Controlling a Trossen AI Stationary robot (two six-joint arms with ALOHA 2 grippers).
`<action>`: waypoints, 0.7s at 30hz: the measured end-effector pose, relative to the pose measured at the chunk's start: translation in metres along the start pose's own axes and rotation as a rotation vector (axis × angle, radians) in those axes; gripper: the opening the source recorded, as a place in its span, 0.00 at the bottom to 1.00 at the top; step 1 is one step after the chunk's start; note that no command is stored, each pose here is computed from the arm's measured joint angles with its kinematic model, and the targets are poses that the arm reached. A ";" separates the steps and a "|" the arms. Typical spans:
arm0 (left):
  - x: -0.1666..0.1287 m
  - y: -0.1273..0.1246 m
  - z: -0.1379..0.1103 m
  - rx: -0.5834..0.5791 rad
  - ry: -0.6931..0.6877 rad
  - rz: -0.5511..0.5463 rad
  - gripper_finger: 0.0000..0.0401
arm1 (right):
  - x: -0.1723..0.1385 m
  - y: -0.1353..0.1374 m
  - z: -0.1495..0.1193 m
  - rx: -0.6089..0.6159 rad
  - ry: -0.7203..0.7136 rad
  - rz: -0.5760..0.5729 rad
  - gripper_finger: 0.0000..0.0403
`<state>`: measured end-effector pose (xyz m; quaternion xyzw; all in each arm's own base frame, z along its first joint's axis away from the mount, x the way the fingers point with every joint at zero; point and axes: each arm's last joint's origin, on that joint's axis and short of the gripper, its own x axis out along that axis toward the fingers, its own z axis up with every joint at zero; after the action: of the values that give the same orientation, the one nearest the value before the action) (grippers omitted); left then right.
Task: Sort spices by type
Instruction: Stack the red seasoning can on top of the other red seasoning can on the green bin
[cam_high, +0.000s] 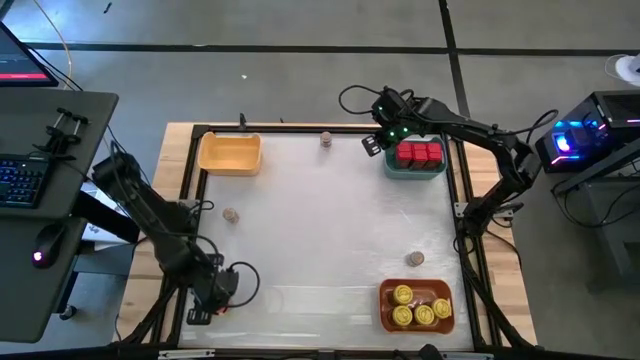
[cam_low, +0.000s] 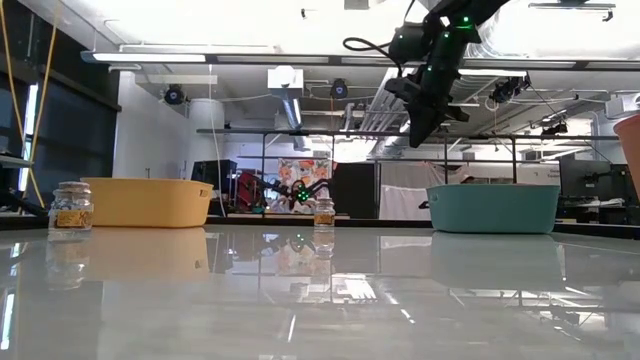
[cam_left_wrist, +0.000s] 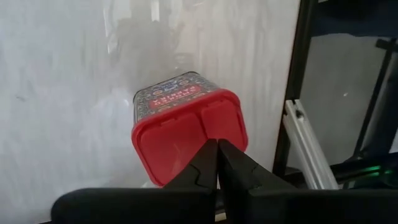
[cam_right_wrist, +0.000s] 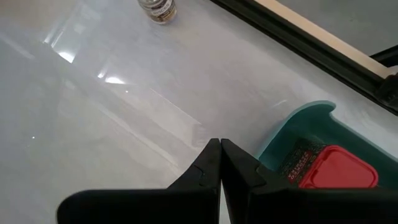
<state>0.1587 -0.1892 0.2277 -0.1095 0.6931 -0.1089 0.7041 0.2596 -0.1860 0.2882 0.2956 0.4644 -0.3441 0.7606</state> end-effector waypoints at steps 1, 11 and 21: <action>0.002 0.000 0.001 0.006 0.006 0.006 0.00 | 0.000 0.000 0.000 0.000 0.000 0.000 0.00; 0.004 0.019 0.021 0.088 -0.030 0.099 0.00 | -0.030 -0.004 -0.009 -0.004 -0.030 0.022 0.00; -0.020 0.096 0.081 0.262 -0.200 0.278 0.00 | -0.094 -0.014 -0.034 0.034 -0.150 0.089 0.00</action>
<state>0.2398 -0.0919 0.2187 0.0694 0.6080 -0.0882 0.7860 0.2002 -0.1444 0.3581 0.3021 0.3868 -0.3389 0.8027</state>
